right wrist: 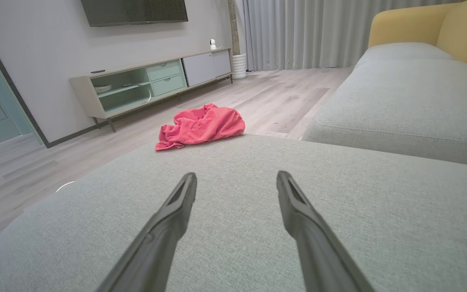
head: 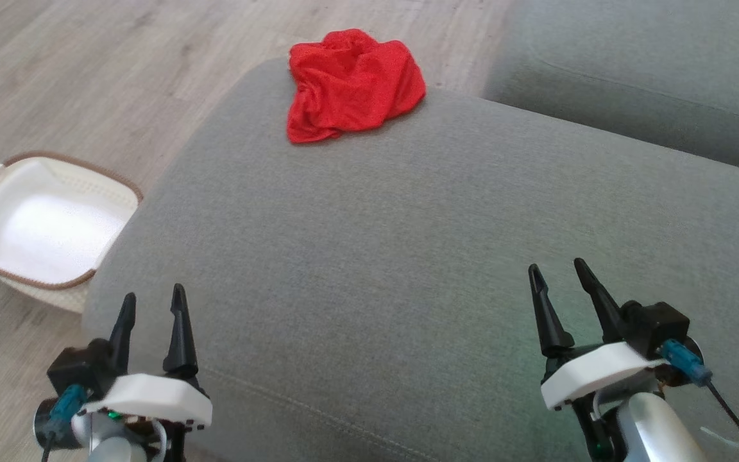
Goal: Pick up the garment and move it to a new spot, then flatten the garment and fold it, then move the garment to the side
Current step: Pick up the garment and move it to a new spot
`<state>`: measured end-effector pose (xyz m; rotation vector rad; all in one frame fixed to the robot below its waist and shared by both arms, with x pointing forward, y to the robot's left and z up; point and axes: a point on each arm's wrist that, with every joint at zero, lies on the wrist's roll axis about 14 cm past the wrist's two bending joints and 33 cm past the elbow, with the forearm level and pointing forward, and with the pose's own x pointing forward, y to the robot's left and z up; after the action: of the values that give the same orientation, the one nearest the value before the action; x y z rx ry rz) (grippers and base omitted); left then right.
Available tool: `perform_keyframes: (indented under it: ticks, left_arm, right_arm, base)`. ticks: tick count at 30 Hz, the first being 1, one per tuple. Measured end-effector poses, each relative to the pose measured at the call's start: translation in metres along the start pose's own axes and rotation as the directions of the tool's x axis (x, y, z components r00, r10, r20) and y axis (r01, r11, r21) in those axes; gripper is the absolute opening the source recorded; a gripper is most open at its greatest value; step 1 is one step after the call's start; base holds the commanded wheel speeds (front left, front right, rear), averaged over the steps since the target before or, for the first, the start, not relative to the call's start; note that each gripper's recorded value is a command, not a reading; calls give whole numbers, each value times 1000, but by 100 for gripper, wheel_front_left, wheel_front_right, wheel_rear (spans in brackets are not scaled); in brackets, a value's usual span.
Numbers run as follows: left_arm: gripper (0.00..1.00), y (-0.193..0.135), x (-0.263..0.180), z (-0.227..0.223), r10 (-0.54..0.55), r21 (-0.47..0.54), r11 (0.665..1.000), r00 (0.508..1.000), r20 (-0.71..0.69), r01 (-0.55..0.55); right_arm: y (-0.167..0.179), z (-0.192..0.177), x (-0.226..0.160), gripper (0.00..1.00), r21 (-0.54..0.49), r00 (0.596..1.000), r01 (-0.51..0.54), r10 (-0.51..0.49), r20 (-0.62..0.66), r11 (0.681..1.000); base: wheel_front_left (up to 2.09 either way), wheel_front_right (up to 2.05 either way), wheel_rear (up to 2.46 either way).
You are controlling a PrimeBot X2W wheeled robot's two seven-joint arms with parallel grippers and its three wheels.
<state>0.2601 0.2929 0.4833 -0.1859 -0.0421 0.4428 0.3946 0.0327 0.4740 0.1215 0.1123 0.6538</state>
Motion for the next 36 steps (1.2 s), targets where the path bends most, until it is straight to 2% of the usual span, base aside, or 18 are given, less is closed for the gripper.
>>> perform_keyframes:
  ticks: [10, 22, 25, 29, 36]
  left_arm:
    - [100, 19, -8, 2, 54, 1, 999, 999, 5, -54]
    - [100, 18, 6, 7, 48, 38, 998, 999, 10, -48]
    - [100, 22, 31, 32, 39, 46, 998, 996, 74, -43]
    - [100, 14, 83, 85, -33, 116, 993, 983, 180, 12]
    - [100, -48, 185, 146, -195, 198, 968, 958, 210, 154]
  right_arm:
    - [15, -7, 9, 100, 2, 999, -49, 49, -19, 999]
    - [9, 2, 19, 100, -16, 999, -49, 49, 8, 999]
    - [3, 8, 26, 100, -29, 999, -44, 45, 24, 999]
    - [-9, 20, 39, 100, -50, 998, -29, 32, 56, 998]
    - [-53, 19, 53, 100, -87, 997, 55, -50, 59, 995]
  base:
    - [0, 0, 0]
    - [0, 0, 0]
    - [0, 0, 0]
    - [0, 0, 0]
    - [0, 0, 0]
